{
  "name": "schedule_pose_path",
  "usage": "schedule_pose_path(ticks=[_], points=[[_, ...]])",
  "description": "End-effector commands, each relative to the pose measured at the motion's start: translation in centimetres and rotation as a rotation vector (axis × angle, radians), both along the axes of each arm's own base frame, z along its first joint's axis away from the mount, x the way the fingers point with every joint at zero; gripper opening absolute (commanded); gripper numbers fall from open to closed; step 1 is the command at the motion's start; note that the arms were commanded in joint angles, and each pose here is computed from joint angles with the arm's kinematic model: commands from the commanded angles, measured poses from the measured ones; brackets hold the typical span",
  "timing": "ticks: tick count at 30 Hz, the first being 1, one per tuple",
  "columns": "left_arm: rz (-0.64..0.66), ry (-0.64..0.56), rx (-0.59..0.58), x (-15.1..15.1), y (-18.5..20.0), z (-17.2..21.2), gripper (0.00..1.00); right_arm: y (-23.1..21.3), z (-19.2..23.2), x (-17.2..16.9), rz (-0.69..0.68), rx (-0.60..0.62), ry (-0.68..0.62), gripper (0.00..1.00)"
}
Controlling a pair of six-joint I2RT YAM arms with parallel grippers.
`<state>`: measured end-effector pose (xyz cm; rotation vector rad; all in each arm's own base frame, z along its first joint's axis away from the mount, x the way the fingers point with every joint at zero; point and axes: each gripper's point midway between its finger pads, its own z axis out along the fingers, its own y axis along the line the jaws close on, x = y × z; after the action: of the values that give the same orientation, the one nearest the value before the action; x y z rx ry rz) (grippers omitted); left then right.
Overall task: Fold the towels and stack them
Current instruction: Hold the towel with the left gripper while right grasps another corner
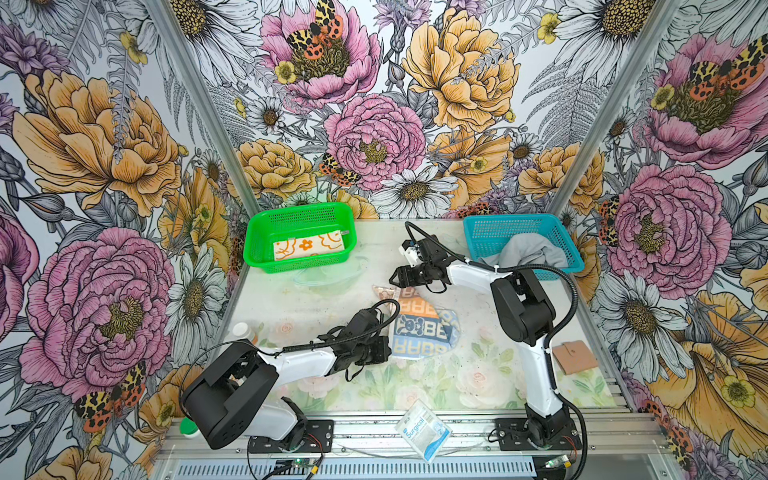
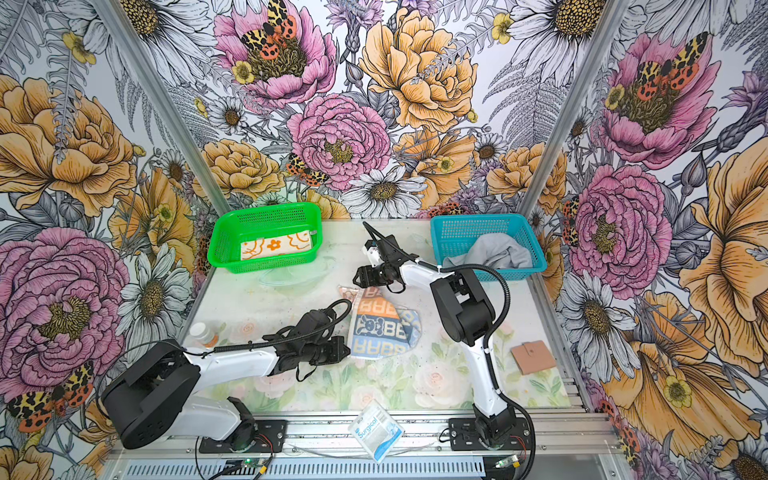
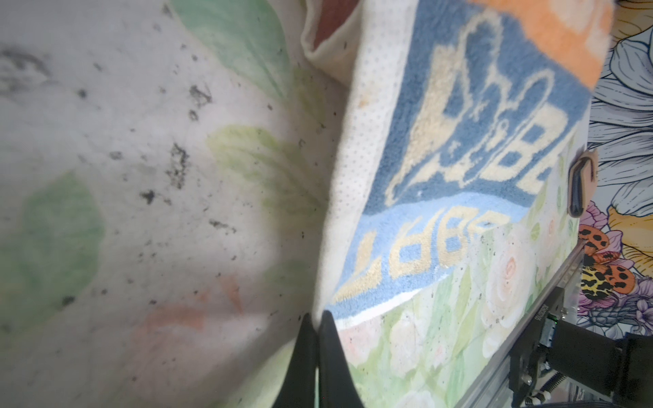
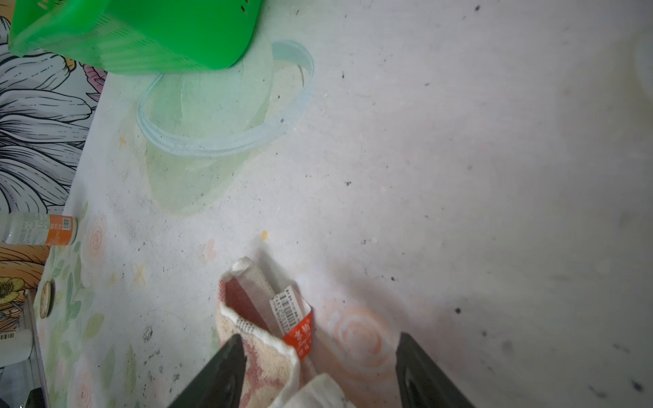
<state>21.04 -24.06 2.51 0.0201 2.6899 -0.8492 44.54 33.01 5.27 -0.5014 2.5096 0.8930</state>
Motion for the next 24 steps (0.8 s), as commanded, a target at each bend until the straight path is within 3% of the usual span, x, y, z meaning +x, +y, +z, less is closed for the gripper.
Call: schedule_pose_path(ticks=[1, 18, 24], points=[[0.025, -0.013, 0.004, 0.4, 0.4, -0.2, 0.00, -0.6, -0.1, -0.2, 0.007, -0.014, -0.013, 0.67], [0.020, -0.015, 0.006, 0.5, 0.3, -0.3, 0.00, -1.1, 1.0, -2.1, 0.031, -0.006, -0.007, 0.42], [0.019, -0.015, 0.006, 0.5, 0.3, -0.4, 0.00, -1.4, 2.0, -2.0, 0.025, -0.010, -0.036, 0.39]])
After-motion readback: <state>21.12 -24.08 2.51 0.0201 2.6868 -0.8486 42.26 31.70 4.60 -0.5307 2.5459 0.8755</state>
